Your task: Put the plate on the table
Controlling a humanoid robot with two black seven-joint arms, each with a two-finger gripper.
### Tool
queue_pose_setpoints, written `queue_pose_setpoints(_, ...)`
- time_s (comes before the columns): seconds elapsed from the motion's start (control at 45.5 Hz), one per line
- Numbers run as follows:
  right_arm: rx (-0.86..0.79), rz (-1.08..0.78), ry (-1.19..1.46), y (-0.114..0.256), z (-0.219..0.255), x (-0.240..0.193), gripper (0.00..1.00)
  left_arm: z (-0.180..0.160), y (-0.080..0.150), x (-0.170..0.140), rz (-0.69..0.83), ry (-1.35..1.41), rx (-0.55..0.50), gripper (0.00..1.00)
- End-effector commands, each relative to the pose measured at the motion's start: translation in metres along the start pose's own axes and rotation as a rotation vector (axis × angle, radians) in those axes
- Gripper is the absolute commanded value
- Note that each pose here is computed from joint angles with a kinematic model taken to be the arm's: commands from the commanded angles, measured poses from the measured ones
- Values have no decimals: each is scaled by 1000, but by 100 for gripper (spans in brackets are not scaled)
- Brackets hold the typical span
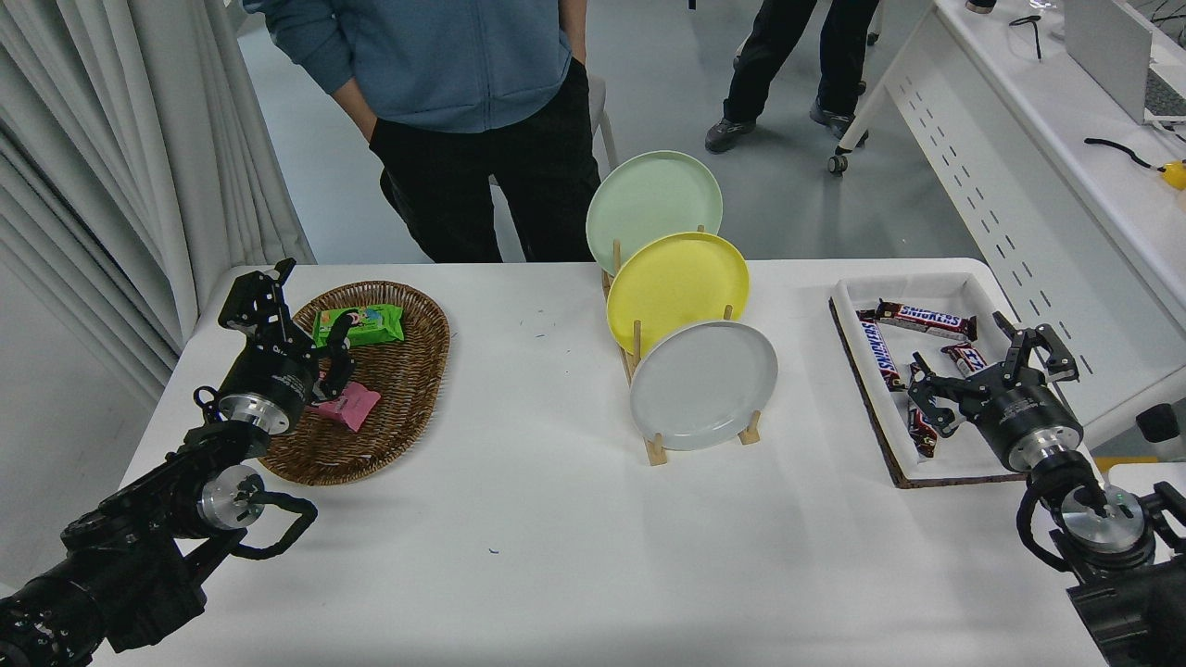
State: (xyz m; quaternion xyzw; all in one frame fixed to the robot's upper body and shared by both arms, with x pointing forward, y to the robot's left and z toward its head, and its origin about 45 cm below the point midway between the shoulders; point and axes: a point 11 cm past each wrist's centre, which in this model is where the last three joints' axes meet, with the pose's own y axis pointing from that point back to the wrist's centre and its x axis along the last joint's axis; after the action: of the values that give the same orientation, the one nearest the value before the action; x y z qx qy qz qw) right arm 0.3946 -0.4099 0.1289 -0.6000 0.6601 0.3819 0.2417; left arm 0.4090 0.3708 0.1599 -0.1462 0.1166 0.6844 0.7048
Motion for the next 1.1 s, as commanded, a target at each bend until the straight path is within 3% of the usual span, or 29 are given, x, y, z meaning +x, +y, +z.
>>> queue_pose_setpoints(0.0,1,-15,0,0,0,-2,99,1,0,0,1,3,-9,100)
queue_pose_setpoints(1.077,16,4,15,1,-12,4,99,1,0,-2,-2,5,-19,100)
